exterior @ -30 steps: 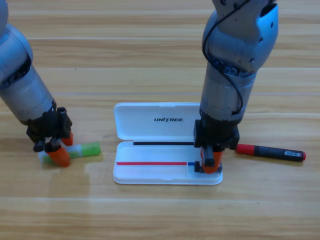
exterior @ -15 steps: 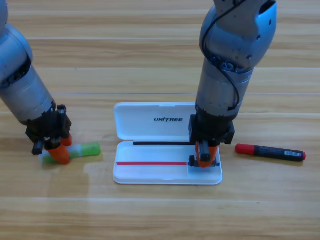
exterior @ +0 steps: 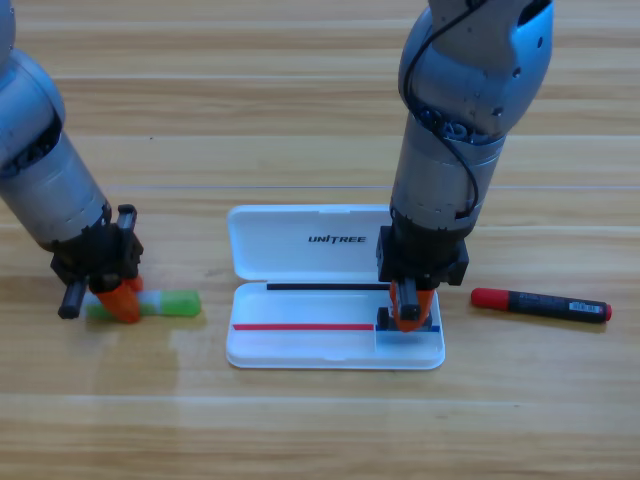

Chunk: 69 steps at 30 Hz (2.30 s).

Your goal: Clean up eraser and pencils

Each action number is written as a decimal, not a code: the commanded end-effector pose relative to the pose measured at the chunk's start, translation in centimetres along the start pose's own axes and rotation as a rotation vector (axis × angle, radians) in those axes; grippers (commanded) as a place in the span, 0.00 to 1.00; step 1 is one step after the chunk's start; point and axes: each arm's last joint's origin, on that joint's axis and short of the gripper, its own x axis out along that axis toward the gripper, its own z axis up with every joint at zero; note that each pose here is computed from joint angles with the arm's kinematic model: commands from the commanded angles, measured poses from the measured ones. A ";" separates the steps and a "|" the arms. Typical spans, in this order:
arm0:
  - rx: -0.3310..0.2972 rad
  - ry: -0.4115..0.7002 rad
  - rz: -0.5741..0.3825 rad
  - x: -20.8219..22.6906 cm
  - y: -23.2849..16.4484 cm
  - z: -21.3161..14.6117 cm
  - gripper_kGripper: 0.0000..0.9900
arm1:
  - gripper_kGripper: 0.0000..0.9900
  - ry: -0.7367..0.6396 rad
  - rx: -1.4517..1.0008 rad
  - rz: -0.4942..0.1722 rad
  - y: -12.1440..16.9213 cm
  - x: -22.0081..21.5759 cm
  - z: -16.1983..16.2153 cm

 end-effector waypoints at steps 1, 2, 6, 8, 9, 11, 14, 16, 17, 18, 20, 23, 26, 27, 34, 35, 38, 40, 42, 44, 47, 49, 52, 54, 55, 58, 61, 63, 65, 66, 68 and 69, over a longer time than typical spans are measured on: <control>0.018 0.030 -0.037 1.2 -0.6 0.0 0.05 | 0.01 0.053 -0.024 0.028 0.1 3.1 0.6; 0.018 0.031 -0.040 1.2 -0.6 0.0 0.05 | 0.01 0.056 -0.023 0.030 0.1 3.3 0.6; 0.016 0.030 -0.037 1.2 -0.4 0.1 0.05 | 0.15 0.060 -0.024 0.025 0.0 3.3 0.6; 0.014 0.026 -0.034 1.0 -0.4 0.2 0.02 | 0.16 0.064 -0.024 0.023 0.0 3.4 0.6; 0.011 0.025 -0.033 1.0 -0.4 0.2 0.00 | 0.16 0.067 -0.024 0.023 0.0 3.5 0.6; 0.009 0.023 -0.029 0.8 -0.3 0.2 0.00 | 0.16 0.067 -0.024 0.023 0.0 3.5 0.6; 0.008 0.022 -0.024 0.6 -0.3 0.2 0.00 | 0.37 0.065 -0.024 0.021 0.0 3.3 0.6; 0.006 0.024 -0.026 0.6 -0.2 0.3 0.00 | 0.50 0.061 -0.024 0.018 0.0 3.1 0.6; 0.006 0.025 -0.028 0.5 -0.1 0.3 0.00 | 0.52 0.061 -0.024 0.018 0.0 3.1 0.6; 0.006 0.025 -0.028 0.5 -0.1 0.3 0.00 | 0.52 0.059 -0.024 0.018 0.0 3.1 0.6; 0.006 0.025 -0.029 0.5 -0.1 0.3 0.00 | 0.52 0.055 -0.024 0.019 0.0 3.0 0.6; 0.005 0.027 -0.028 0.5 -0.1 0.3 0.00 | 0.67 0.051 -0.024 0.019 0.0 2.9 0.7; 0.005 0.027 -0.028 0.5 -0.1 0.3 0.00 | 0.80 0.048 -0.023 0.017 0.1 2.7 0.7; 0.005 0.024 -0.024 0.3 0.0 0.4 0.00 | 0.80 0.045 -0.023 0.014 0.1 2.5 0.6; -0.006 0.019 -0.014 -1.9 0.6 0.9 0.00 | 0.83 -0.061 -0.030 0.002 3.6 -4.5 -2.0; -0.006 0.016 -0.010 -2.4 0.8 1.0 0.00 | 0.83 -0.076 -0.034 0.003 4.5 -5.5 -2.7; -0.005 0.005 0.000 -3.8 1.2 1.4 0.00 | 0.83 -0.104 -0.051 0.002 7.5 -8.2 -5.1; -0.003 -0.004 0.007 -4.6 1.5 1.7 0.00 | 0.83 -0.119 -0.054 0.002 9.2 -9.5 -6.9; 0.000 -0.009 0.011 -5.4 1.6 2.0 0.00 | 0.83 -0.121 -0.054 0.000 10.7 -10.3 -8.6; 0.004 -0.014 0.016 -6.2 1.5 2.5 0.00 | 0.83 -0.116 -0.060 0.002 11.8 -10.6 -10.1; 0.009 -0.024 0.021 -7.4 1.0 3.1 0.00 | 0.83 -0.076 -0.053 0.004 12.2 -10.1 -12.0; 0.015 -0.030 0.019 -7.9 0.5 3.5 0.00 | 0.83 -0.036 -0.037 0.001 11.8 -9.4 -13.1; 0.024 -0.040 0.015 -8.4 -0.2 4.4 0.00 | 0.83 0.009 -0.021 -0.025 10.6 -8.2 -13.9; 0.034 -0.048 0.010 -8.4 -0.7 5.2 0.00 | 0.84 0.025 -0.002 -0.033 9.2 -7.1 -14.0; 0.040 -0.051 0.006 -8.4 -0.9 5.6 0.00 | 0.84 0.031 0.011 -0.036 8.2 -6.4 -14.0; 0.061 -0.057 -0.002 -8.2 -1.6 6.9 0.00 | 0.84 0.050 0.028 -0.050 5.9 -4.4 -13.7; 0.084 -0.063 -0.017 -7.7 -2.4 8.4 0.00 | 0.84 0.046 0.042 -0.060 3.8 -3.0 -13.2; 0.097 -0.062 -0.025 -7.4 -2.7 9.2 0.00 | 0.84 0.045 0.053 -0.063 2.5 -2.3 -12.9; 0.109 -0.063 -0.030 -7.2 -3.0 10.0 0.00 | 0.84 0.048 0.061 -0.061 1.4 -1.5 -12.6; 0.116 -0.062 -0.033 -7.0 -3.1 10.3 0.00 | 0.84 0.048 0.064 -0.062 1.0 -1.3 -12.6; 0.128 -0.059 -0.040 -6.6 -3.2 10.8 0.00 | 0.84 0.051 0.069 -0.059 0.2 -0.9 -12.6; 0.134 -0.057 -0.042 -6.4 -3.3 11.1 0.00 | 0.84 0.055 0.066 -0.058 -0.1 -0.6 -12.6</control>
